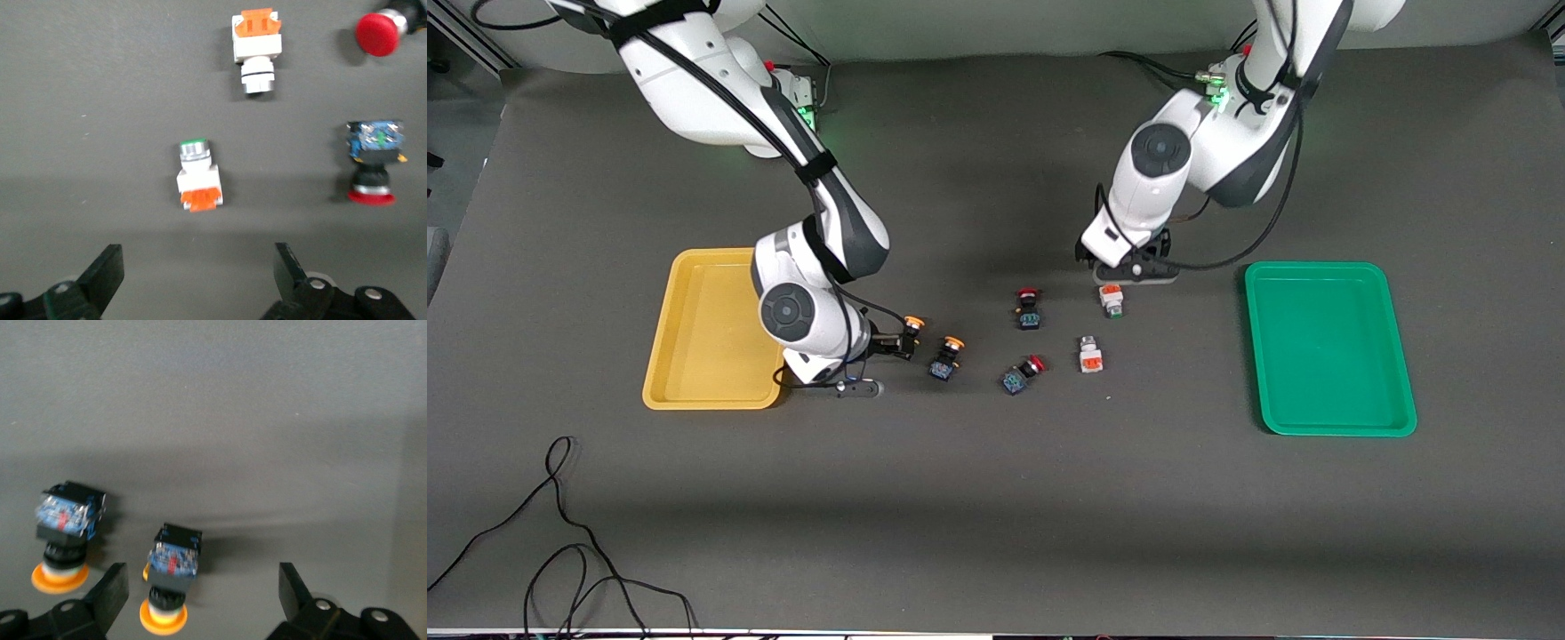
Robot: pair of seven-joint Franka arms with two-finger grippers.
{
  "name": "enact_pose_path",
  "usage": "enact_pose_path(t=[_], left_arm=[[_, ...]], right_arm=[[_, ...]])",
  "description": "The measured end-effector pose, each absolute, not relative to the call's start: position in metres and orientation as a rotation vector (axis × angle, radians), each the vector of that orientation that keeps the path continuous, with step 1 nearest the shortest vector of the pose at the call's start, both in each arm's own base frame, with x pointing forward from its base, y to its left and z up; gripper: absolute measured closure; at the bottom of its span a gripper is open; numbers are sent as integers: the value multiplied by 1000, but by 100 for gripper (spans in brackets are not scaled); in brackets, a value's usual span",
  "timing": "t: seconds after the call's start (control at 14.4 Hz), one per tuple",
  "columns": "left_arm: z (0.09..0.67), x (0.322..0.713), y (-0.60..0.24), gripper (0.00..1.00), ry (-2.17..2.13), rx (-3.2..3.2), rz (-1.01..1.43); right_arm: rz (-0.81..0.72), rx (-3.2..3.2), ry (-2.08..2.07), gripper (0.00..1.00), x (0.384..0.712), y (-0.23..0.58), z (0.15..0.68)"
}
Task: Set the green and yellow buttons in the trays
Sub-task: 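Reach the right gripper to a yellow button while the left gripper reaches a green button, then carry the yellow button into the yellow tray while the left gripper carries green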
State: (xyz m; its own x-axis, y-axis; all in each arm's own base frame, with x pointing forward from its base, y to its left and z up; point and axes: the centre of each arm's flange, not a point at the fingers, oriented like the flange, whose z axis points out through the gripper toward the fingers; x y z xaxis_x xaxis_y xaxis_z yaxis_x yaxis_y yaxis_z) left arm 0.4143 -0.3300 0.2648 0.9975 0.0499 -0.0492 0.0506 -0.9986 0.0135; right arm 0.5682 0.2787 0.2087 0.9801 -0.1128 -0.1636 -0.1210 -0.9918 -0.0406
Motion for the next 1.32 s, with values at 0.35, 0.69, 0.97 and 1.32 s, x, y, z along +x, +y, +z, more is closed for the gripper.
enact_pose_path(t=[0.35,0.69,0.97,1.32], left_arm=[[195,426,-318,0,146,3119,-80],[183,434,-312,12,190,3117,-72],[184,434,-314,57,244,3112,-67],[198,446,-320,59,289,3099,-47]], right_arm=[[254,-3088,224,0,554,309,191],[237,-3098,220,15,541,332,176],[229,-3102,238,42,545,324,174],[174,-3087,249,59,557,324,190]])
